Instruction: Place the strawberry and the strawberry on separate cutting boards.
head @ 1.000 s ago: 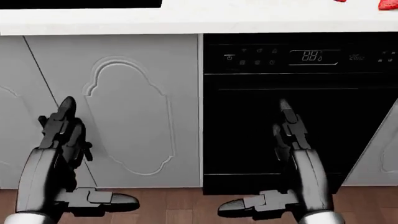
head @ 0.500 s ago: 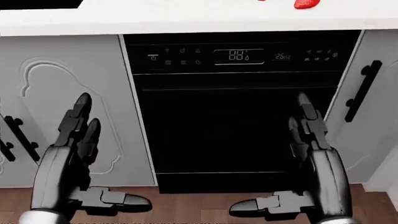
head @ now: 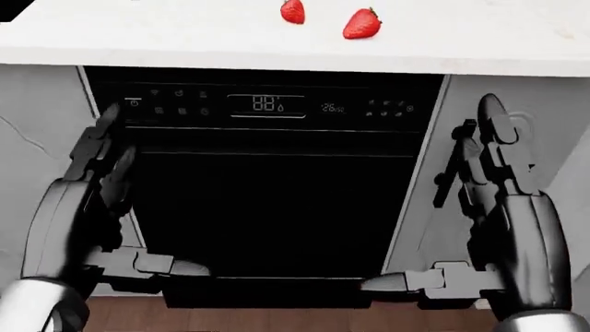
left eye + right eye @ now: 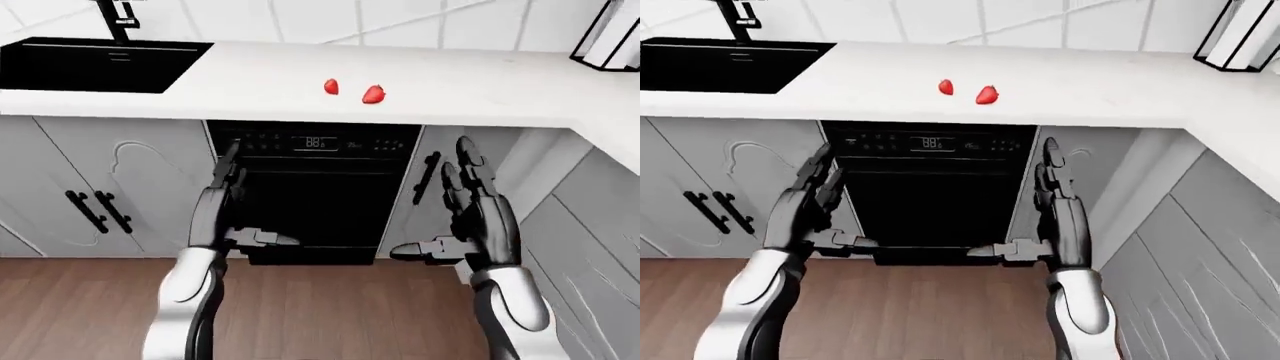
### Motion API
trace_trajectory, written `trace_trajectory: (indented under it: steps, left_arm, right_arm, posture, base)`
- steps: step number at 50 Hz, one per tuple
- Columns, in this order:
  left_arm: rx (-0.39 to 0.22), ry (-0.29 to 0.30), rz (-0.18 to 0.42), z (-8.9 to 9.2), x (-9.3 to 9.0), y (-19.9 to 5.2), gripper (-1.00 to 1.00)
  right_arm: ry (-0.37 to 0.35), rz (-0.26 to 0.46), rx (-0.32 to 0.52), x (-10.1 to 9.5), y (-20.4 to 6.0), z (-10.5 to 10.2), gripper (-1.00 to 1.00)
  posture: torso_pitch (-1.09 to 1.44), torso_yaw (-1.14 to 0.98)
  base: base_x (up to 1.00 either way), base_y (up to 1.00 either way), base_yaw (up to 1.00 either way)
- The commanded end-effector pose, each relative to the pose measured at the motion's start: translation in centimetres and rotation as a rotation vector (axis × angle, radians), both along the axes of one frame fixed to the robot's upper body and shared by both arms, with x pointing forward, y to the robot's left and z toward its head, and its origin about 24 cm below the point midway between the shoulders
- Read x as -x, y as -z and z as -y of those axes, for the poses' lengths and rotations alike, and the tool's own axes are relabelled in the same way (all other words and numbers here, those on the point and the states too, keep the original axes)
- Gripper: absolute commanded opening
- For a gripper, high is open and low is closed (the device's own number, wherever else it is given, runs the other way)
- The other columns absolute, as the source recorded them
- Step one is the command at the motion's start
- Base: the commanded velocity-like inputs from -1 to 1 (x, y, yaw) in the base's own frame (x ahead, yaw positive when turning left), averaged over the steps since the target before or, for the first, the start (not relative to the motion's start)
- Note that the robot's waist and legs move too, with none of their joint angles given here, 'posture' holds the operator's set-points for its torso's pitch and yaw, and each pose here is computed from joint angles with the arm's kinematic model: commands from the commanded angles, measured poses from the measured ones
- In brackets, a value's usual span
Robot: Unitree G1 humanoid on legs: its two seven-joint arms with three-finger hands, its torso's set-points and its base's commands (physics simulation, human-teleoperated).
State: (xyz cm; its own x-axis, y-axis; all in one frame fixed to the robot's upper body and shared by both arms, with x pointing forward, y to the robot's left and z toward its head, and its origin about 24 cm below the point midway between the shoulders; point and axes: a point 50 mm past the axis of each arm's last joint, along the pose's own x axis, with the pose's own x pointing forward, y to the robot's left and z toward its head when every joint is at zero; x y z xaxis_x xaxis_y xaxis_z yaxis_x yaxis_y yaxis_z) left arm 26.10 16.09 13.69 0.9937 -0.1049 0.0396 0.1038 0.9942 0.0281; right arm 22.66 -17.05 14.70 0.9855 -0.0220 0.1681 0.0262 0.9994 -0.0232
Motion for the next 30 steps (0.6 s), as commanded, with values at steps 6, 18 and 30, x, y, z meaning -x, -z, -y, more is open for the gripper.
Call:
trace_trajectory:
  steps: [6,18,30]
  left_arm:
    - [-0.015,-0.019,0.143,-0.6,0.1,-3.1,1.0]
    - [-0.023,-0.028,0.18,-1.3,1.0,-5.0,1.0]
    - [-0.038,-0.026,0.21,-1.6,1.9,-6.8,1.0]
  right_arm:
    - [-0.006,0.115,0.013,0.3,-2.3,-0.3,1.0]
    - [-0.013,0.204,0.023,1.8,-5.7,-0.6,1.0]
    - [-0.057,0.256,-0.018,2.8,-8.0,-1.0,1.0]
  posture:
    - [0.0,0.0]
    - [0.0,0.0]
    - [0.0,0.0]
  base:
    - [0.8,0.05,0.0]
    - [0.55,0.29,0.0]
    - [0.0,0.05,0.17]
